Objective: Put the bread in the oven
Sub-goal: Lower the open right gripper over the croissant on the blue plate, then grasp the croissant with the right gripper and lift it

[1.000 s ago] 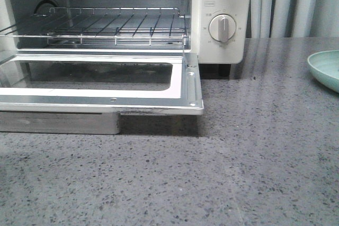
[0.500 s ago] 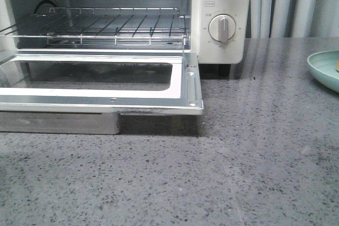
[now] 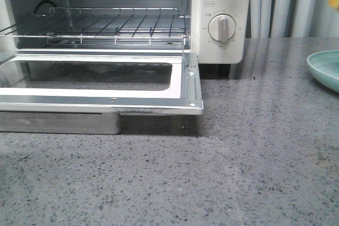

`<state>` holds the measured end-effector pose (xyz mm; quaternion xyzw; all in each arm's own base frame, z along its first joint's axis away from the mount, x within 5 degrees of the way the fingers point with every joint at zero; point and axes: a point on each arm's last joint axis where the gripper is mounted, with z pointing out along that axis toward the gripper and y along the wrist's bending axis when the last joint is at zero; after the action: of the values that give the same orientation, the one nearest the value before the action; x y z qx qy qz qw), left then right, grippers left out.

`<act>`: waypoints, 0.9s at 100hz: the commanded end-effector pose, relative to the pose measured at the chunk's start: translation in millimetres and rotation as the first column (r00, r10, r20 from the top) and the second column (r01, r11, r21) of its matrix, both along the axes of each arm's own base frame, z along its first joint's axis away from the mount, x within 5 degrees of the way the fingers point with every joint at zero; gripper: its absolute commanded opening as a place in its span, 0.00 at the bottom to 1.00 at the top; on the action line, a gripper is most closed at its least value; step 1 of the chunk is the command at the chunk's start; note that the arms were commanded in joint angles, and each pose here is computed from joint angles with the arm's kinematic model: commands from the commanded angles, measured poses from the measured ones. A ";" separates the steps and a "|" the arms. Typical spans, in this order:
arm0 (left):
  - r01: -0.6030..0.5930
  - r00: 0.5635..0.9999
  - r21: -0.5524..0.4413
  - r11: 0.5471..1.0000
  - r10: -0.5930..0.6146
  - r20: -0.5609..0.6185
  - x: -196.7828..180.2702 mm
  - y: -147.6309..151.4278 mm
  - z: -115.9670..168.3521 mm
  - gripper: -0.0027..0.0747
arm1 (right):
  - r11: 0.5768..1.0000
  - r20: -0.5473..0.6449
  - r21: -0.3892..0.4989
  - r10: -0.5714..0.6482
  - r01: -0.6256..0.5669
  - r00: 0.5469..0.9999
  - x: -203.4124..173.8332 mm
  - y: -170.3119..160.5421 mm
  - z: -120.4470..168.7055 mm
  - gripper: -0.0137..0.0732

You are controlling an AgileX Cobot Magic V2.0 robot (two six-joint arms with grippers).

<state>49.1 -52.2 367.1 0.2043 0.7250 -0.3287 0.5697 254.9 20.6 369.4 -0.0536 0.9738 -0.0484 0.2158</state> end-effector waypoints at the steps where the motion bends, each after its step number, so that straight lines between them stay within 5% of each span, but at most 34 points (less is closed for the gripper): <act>1: -0.001 0.997 -0.074 0.997 0.007 0.080 0.4 0.4 15.7 0.01 | 0.997 0.048 0.007 0.072 -0.072 0.996 -32.3 8.4 27.3 0.08; 21: -0.024 0.993 -0.074 0.997 0.033 0.116 2.1 2.1 18.0 0.01 | 0.957 0.143 0.055 0.274 -0.284 0.951 -69.9 43.7 48.0 0.08; 43: -0.026 0.993 -0.075 0.997 0.035 0.117 2.2 2.2 18.2 0.01 | 0.842 0.132 0.108 0.515 -0.529 0.847 -93.5 94.1 46.4 0.08; 70: -0.026 0.993 -0.075 0.997 0.035 0.117 2.2 2.2 18.2 0.01 | 0.738 0.022 0.089 0.671 -0.669 0.742 -83.9 151.0 20.2 0.08; 90: -0.026 0.993 -0.075 0.997 0.035 0.117 2.2 2.2 18.2 0.01 | 0.645 0.065 0.052 0.760 -0.763 0.647 -66.4 191.4 19.2 0.08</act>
<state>51.9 -49.9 370.8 0.2024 0.7112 -0.3118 0.5967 185.2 202.3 370.7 -0.4237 0.8827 0.0726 0.1898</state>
